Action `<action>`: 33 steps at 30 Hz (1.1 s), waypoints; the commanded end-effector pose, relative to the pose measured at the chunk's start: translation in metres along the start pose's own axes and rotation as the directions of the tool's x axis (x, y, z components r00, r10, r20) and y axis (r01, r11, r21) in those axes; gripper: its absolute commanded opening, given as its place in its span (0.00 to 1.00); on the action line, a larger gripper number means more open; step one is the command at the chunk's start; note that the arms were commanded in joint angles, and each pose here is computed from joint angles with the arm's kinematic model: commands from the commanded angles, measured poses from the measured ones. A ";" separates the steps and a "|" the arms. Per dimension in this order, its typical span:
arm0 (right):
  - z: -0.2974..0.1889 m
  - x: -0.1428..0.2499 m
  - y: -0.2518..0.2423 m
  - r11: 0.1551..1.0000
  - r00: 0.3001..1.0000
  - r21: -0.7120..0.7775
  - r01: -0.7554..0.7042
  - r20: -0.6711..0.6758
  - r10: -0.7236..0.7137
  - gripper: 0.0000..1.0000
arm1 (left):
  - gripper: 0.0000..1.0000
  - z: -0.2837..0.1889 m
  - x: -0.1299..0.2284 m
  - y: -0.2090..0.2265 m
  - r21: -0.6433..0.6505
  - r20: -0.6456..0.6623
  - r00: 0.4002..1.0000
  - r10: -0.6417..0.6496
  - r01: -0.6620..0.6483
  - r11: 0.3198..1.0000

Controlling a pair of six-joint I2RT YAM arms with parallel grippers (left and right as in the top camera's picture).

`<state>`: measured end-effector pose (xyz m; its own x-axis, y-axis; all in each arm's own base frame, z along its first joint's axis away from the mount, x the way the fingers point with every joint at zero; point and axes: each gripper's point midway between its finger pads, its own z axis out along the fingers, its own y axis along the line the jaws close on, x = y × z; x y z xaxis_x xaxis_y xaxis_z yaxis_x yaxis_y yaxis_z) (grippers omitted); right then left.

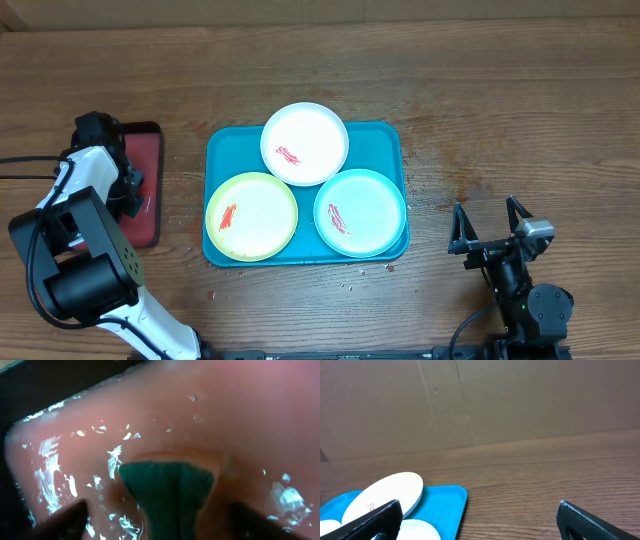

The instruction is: Clean dirty plates on tray and stack at the side

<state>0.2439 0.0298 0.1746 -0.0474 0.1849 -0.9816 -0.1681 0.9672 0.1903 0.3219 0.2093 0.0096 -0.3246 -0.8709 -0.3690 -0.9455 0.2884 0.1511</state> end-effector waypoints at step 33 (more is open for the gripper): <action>0.000 0.002 -0.002 1.000 1.000 0.008 0.005 0.005 -0.005 1.00 | 0.38 0.004 0.030 0.005 0.003 -0.130 0.988 0.082 -0.083 0.997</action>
<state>0.2439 0.0299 0.1745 -0.0478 0.1849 -0.9816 -0.1684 0.9672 0.1903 0.3182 0.1842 0.0056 -0.3708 -0.8966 -0.2420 -0.9285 0.3524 0.1170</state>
